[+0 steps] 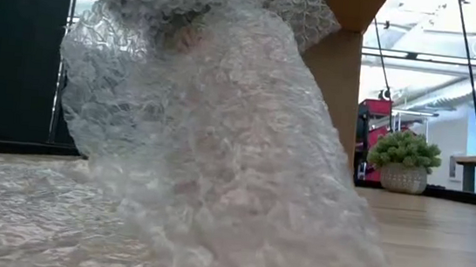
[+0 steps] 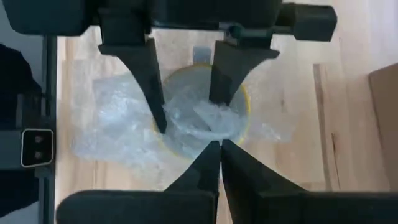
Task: Wrap mug
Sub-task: Wrap the orange mug with the transparent bubble wrap
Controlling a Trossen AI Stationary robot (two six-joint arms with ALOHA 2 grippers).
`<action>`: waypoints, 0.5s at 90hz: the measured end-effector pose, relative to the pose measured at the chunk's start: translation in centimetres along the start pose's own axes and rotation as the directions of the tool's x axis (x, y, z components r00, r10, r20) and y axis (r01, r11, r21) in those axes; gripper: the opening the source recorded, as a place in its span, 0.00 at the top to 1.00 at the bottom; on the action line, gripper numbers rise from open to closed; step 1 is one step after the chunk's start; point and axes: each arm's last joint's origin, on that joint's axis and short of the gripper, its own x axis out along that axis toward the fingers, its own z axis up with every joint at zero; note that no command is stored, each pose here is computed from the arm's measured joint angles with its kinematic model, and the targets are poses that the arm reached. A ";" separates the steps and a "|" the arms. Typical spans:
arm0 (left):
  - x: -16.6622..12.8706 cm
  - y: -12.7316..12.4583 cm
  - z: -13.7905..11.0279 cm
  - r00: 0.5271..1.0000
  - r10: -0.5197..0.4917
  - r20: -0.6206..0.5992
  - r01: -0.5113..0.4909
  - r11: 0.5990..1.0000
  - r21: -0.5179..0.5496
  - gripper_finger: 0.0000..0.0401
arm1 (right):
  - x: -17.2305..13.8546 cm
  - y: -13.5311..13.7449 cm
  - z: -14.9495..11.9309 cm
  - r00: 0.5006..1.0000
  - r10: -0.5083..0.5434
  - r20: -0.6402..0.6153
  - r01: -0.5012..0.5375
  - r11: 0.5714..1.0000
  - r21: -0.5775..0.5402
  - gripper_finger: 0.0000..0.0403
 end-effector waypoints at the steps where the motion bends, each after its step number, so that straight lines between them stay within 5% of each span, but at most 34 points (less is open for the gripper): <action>1: 0.0 0.0 0.0 1.000 0.000 0.000 0.000 1.000 0.000 0.55 | 0.0 0.0 0.0 1.000 -0.003 0.005 0.003 1.000 0.001 1.00; 20: 0.0 0.0 0.0 1.000 0.000 0.000 0.000 1.000 0.000 0.55 | 2.1 0.3 0.3 0.990 -0.044 0.136 0.041 0.999 0.025 1.00; 45: 0.0 0.0 -0.1 1.000 0.002 -0.006 -0.002 1.000 -0.003 0.55 | 6.8 0.2 -2.8 0.992 -0.050 0.116 0.036 0.992 0.118 1.00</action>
